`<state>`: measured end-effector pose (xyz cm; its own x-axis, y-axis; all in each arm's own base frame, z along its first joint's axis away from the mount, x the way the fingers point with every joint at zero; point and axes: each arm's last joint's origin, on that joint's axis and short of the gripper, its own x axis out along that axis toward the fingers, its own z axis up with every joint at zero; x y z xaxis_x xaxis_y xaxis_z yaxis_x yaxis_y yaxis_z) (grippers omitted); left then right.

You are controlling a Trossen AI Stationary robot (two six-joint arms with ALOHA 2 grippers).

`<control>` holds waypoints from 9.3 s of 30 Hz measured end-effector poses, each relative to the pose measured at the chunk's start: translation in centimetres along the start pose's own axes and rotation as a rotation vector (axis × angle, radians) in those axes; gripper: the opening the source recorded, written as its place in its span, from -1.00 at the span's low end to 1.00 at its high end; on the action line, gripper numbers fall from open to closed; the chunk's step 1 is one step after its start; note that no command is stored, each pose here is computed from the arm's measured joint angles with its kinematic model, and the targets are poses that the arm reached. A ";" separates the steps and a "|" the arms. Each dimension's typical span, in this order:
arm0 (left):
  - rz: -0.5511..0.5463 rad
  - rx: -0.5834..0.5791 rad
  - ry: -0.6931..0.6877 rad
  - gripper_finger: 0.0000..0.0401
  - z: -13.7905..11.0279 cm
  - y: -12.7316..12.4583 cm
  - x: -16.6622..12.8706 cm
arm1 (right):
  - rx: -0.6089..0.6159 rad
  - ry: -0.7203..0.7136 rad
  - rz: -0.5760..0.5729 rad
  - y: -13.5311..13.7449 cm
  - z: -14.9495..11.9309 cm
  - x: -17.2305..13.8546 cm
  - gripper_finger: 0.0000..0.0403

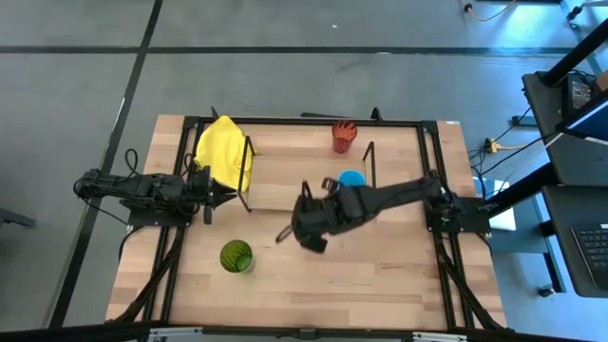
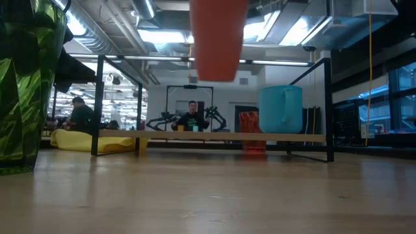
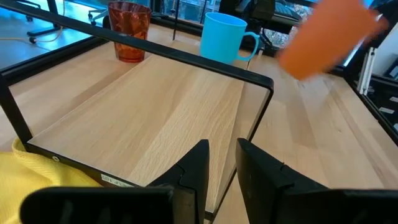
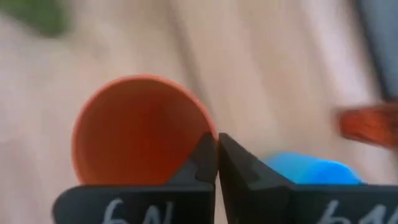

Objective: Stack small to large cups/mugs on shelf
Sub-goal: Put the orange cup on the shelf, then put the red cup on the shelf

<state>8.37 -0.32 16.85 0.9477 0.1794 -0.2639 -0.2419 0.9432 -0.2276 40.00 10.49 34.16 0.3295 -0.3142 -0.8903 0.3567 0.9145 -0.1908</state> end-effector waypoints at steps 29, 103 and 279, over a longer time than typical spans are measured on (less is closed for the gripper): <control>0.000 0.000 0.000 -0.63 0.0 0.0 0.0 | 0.495 0.205 0.022 -10.2 4.1 5.7 -0.95; 0.000 0.000 0.000 -0.63 0.0 0.0 0.0 | 0.675 -0.042 0.133 -13.1 -4.0 4.7 -0.95; 0.000 0.000 0.000 -0.63 0.0 0.0 0.0 | 0.534 0.380 -0.010 -35.4 -0.3 17.8 -0.03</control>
<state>8.37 -0.33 16.85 0.9478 0.1792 -0.2638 -0.2418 0.9432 -0.2277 33.00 -27.37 24.99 0.0272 -0.1206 -0.9923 0.7751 0.6295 -0.0553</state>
